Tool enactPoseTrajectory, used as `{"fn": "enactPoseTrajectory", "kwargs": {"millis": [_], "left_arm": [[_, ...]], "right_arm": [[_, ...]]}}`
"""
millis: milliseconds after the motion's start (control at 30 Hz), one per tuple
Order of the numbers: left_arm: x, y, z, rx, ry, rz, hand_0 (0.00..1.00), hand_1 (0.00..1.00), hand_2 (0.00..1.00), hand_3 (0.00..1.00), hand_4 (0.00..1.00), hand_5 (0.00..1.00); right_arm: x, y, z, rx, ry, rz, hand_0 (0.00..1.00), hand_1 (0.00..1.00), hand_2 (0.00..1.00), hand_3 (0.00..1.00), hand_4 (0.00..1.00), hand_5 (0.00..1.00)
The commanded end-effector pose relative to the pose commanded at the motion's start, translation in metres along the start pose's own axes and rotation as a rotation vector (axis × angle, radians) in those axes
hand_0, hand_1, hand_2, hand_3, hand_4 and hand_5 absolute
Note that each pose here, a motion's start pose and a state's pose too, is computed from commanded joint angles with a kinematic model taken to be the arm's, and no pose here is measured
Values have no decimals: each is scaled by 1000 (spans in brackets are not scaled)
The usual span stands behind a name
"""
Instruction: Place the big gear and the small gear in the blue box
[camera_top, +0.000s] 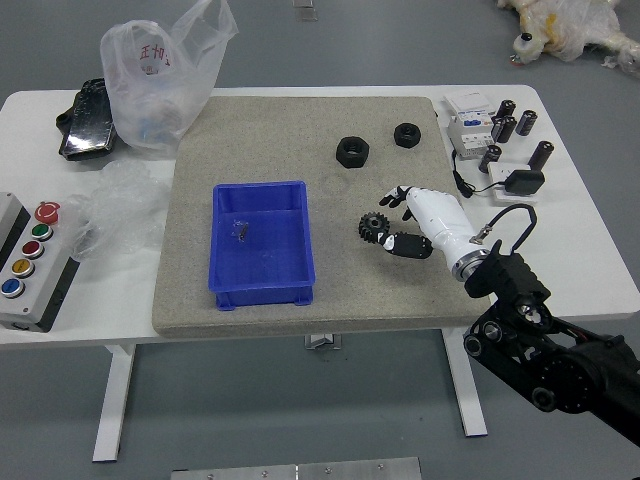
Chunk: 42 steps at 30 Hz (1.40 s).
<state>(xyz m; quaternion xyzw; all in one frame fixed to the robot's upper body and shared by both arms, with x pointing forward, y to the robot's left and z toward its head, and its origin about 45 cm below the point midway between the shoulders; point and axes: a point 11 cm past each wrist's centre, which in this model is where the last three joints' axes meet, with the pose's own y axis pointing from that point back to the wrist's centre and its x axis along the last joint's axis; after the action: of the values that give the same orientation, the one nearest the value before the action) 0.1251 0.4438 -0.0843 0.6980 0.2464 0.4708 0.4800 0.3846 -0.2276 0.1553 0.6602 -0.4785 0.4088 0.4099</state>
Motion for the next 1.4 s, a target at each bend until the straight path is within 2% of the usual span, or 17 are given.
{"fn": "enactPoseTrajectory", "kwargs": {"millis": [300,367,533,567,733,767,933,967,1133,1167,1200,1400], "left_arm": [[-1,0,-1,4,3,-1,754,715,697,817,752,563],[-1,0,-1,4,3,-2,753,714,696,815,751,562],[-2,0,0,2,3,-4,753,714,696,815,751,562],[-2,0,0,2,3,-4,753,714,696,815,750,560],[-3,0,0,1,2,-4,753,714,696,815,750,560],[-3,0,0,1,2,-4,752,713,695,813,750,560],[-3,0,1,-4,3,-5,752,713,695,813,750,560],[-3,0,1,-4,3,-5,752,712,693,813,747,558],[-3,0,1,-5,3,-5,752,712,693,813,747,558],[-3,0,1,-5,3,-5,751,712,693,812,746,560],[-3,0,1,-5,4,-5,751,712,693,812,746,560],[-3,0,0,-2,5,-4,750,711,693,812,746,562]], "right_arm": [[-5,0,12,-35,37,-30,334,518,651,670,739,339],[-8,0,14,-42,42,-41,335,520,656,672,778,361],[-17,2,19,-63,51,-72,335,520,656,672,778,361],[-18,2,21,-68,52,-79,336,522,569,651,631,292],[-24,4,23,-75,43,-93,336,522,569,651,631,292],[-25,4,22,-74,39,-92,355,481,436,499,265,150],[-25,3,17,-61,23,-77,355,481,436,499,265,150],[-26,3,17,-59,20,-74,347,459,347,354,237,65],[-25,3,16,-55,9,-63,347,459,347,354,237,65],[-23,2,15,-54,7,-59,344,452,334,345,197,65],[-22,2,15,-52,6,-55,344,452,334,345,197,65],[6,-5,-6,8,4,5,346,453,337,343,187,61]]}}
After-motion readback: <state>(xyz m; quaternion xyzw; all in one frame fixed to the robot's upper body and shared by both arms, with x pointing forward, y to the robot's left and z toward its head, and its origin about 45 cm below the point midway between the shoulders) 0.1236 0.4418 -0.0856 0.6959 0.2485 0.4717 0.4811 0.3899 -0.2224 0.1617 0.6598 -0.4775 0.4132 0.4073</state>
